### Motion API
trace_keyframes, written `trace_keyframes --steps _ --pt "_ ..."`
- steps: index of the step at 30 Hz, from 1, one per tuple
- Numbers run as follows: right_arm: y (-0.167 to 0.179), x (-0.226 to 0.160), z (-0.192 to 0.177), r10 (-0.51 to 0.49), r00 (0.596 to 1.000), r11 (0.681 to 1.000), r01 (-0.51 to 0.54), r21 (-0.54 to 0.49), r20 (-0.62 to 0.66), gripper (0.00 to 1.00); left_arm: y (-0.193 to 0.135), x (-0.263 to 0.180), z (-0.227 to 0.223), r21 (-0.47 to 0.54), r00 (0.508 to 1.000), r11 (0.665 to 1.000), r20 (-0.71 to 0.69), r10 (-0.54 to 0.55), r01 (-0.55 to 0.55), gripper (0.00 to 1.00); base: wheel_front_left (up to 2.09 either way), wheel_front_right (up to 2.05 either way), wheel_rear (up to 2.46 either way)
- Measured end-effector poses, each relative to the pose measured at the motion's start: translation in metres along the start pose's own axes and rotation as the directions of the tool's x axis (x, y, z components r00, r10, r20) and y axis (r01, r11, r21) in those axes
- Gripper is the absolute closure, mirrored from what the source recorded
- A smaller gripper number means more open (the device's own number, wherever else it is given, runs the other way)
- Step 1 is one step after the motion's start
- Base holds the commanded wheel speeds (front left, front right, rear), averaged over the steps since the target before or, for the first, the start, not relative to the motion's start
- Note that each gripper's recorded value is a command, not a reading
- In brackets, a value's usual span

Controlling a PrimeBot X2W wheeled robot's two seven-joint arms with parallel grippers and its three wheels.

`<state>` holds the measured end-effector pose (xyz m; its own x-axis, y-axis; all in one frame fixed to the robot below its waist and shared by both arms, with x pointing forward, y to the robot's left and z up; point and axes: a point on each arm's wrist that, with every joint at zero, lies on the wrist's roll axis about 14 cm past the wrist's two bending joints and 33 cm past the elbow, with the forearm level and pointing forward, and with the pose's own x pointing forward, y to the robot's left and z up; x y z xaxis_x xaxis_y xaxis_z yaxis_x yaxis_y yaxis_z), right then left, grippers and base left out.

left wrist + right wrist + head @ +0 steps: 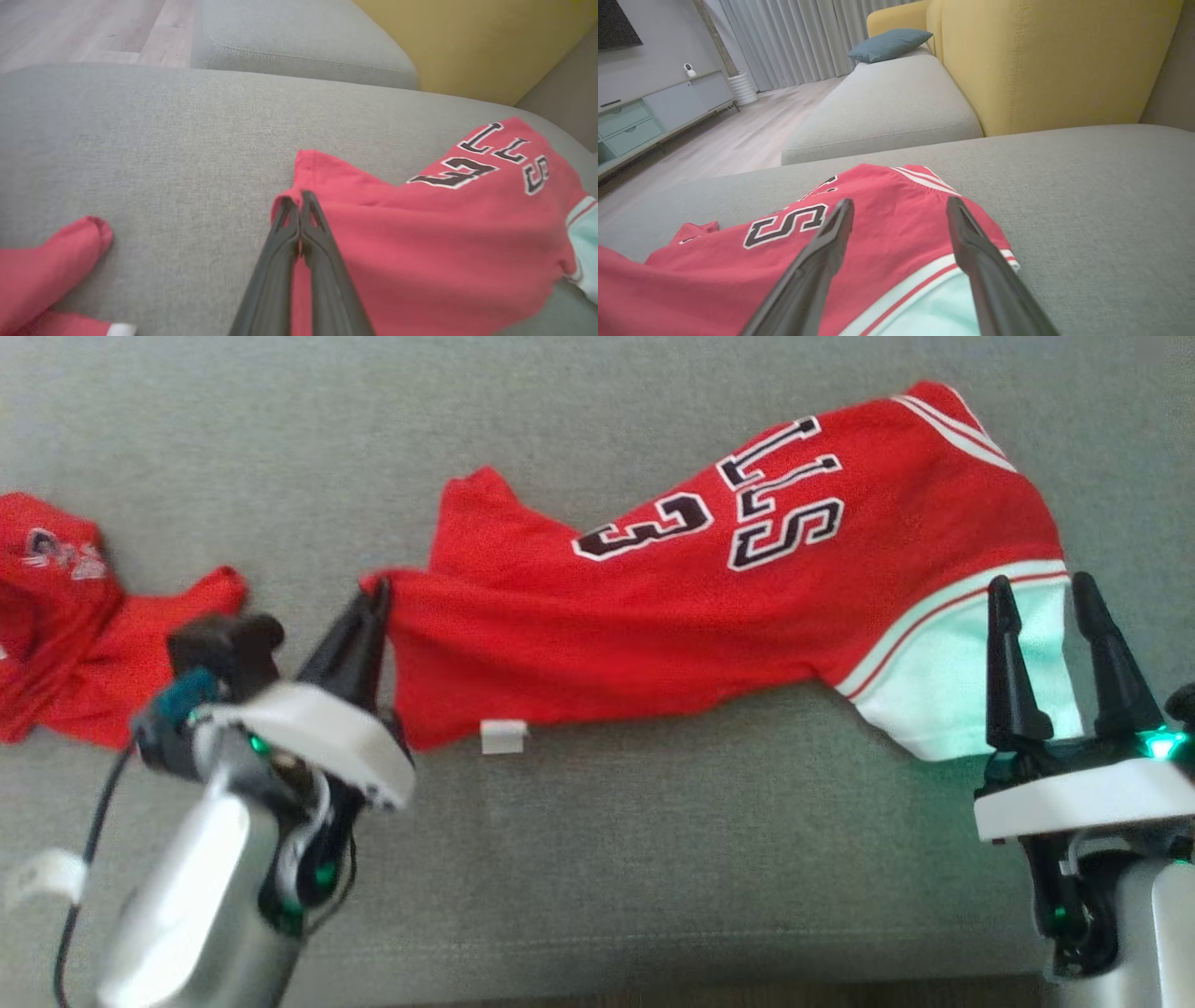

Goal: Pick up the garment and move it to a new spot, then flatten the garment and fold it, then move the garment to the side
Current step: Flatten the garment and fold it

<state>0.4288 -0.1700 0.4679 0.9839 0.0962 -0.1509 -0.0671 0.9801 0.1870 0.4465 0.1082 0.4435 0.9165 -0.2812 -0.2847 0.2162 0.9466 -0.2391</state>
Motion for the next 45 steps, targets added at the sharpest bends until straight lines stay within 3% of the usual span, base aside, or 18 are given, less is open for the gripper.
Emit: trace_keyframes --steps 8,9,10,17,29,37,45 --pt "-0.016 0.004 -0.007 -0.044 0.999 0.999 0.044 0.000 -0.015 0.00 0.011 0.048 -0.035 -0.035 0.998 0.999 -0.069 -0.002 0.000 0.99 0.00 0.00 0.00" --pt "-0.017 0.004 -0.007 -0.046 0.999 0.999 0.046 -0.001 -0.017 0.00 0.010 0.050 -0.038 -0.037 0.997 0.999 -0.071 -0.001 -0.001 0.44 0.00 0.00 0.00" --pt "-0.017 0.003 -0.008 -0.047 0.999 0.999 0.047 -0.002 -0.018 0.00 0.010 0.051 -0.040 -0.040 0.998 0.999 -0.066 0.001 -0.004 0.00 0.00 0.00 0.00" --pt "-0.009 0.004 -0.002 -0.024 1.000 1.000 0.024 -0.018 -0.002 0.00 0.017 0.044 -0.019 0.007 0.996 0.998 0.075 0.056 -0.056 0.00 0.00 0.00 0.00" --pt "0.020 -0.003 0.023 0.054 0.997 0.995 -0.050 -0.085 0.048 0.00 0.018 -0.016 0.047 0.124 0.933 0.979 0.343 0.110 -0.161 0.00 0.00 0.00 0.00" --pt "0.020 -0.026 0.024 0.048 0.998 0.995 -0.045 -0.087 0.039 0.00 0.008 -0.054 0.048 0.131 0.926 0.977 0.361 0.112 -0.169 0.00 0.00 0.00 0.00" --pt "0.019 -0.029 0.026 0.042 0.998 0.995 -0.038 -0.088 0.041 0.00 0.006 -0.056 0.044 0.138 0.935 0.978 0.338 0.105 -0.159 0.00 0.00 0.00 0.00"
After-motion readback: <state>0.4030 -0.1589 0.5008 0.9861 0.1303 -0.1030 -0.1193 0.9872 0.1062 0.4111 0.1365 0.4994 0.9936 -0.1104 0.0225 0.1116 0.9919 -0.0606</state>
